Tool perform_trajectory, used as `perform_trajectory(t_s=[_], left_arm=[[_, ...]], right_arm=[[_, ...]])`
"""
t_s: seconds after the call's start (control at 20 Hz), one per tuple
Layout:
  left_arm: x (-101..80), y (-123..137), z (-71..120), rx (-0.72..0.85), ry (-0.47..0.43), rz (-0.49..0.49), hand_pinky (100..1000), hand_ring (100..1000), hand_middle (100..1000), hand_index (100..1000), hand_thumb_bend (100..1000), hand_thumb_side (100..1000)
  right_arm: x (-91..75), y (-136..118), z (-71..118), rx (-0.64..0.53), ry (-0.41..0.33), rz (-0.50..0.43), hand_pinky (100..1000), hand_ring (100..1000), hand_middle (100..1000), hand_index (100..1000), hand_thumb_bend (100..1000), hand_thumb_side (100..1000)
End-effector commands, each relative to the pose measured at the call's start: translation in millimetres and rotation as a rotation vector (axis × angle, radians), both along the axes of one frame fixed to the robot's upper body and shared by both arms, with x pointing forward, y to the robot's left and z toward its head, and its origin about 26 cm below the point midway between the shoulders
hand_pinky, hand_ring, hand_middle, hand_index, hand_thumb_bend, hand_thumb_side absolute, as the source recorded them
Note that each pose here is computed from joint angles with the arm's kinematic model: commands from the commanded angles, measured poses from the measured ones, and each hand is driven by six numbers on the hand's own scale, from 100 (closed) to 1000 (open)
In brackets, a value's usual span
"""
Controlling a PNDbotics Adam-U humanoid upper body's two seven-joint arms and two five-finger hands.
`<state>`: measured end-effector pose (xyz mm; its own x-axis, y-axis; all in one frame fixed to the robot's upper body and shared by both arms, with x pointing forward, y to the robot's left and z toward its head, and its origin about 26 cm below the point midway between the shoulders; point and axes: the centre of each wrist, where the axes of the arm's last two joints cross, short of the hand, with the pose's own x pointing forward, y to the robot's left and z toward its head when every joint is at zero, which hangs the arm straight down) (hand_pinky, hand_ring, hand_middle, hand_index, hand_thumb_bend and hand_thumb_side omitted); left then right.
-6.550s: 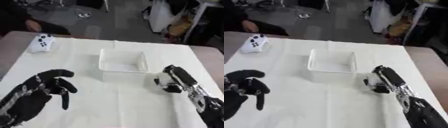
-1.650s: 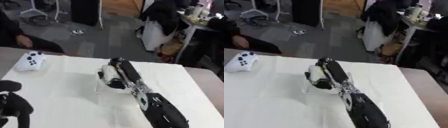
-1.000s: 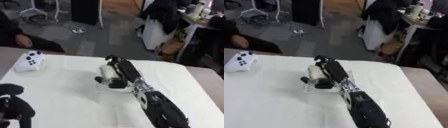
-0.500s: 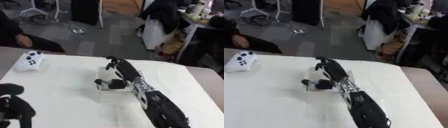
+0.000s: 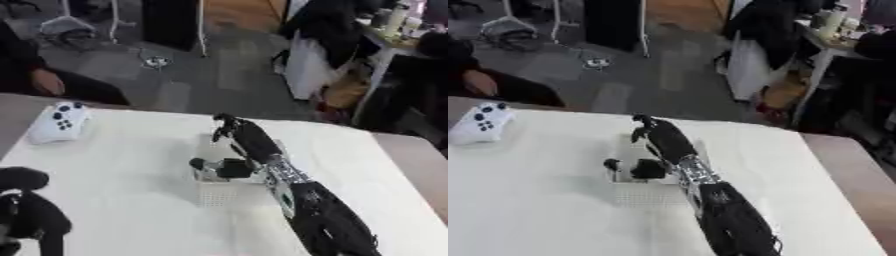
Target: Pick up objects on the table and place them in the box.
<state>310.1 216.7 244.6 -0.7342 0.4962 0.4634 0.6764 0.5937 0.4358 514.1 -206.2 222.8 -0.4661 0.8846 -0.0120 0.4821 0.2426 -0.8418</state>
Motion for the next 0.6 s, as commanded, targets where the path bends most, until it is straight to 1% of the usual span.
perform_trajectory(t_s=[0.05,0.1,0.15,0.2,0.25,0.35,0.4,0.45,0.5,0.6], left_arm=[[-3.6,5.1,5.3,0.010,-0.029,0.020,387,720,850,913,564,858],[-3.8,7.0,4.4,0.013,-0.027,0.030,386,720,850,913,562,867],[-4.0,8.6,3.2,0.018,-0.024,0.038,387,720,850,913,563,864],[-4.1,9.6,2.2,0.023,-0.021,0.044,383,720,851,915,555,874],[-4.5,11.4,0.2,0.033,-0.016,0.053,382,720,851,915,553,878],[-5.2,14.4,-4.0,0.049,-0.006,0.070,379,720,852,916,547,887],[-5.5,15.3,-5.6,0.054,-0.003,0.076,377,720,852,916,543,893],[-6.0,17.1,-8.4,0.062,0.003,0.087,376,720,853,916,541,897],[-6.5,18.5,-10.7,0.069,0.008,0.096,374,720,853,917,537,902],[-7.5,21.1,-15.8,0.081,0.018,0.113,371,720,854,918,529,911]], right_arm=[[-7.0,-21.5,14.6,0.117,-0.093,0.134,100,403,519,538,390,1000],[-12.3,-31.5,20.8,0.169,-0.127,0.190,100,340,484,532,360,1000],[-19.2,-41.8,25.9,0.225,-0.154,0.243,100,403,519,538,417,1000],[-25.5,-48.5,29.9,0.270,-0.163,0.283,100,239,417,514,327,1000],[-35.6,-58.0,32.0,0.336,-0.181,0.330,100,207,393,532,305,1000],[-60.7,-68.4,35.7,0.498,-0.197,0.435,100,178,371,599,266,1000],[-73.1,-69.2,39.6,0.568,-0.191,0.482,100,168,358,622,242,1000],[-88.5,-69.1,41.7,0.658,-0.199,0.541,100,168,356,627,234,1000],[-101.5,-73.3,42.3,0.722,-0.201,0.560,100,163,347,634,222,1000],[-131.3,-66.5,49.9,0.832,-0.225,0.669,100,167,346,630,218,1000]])
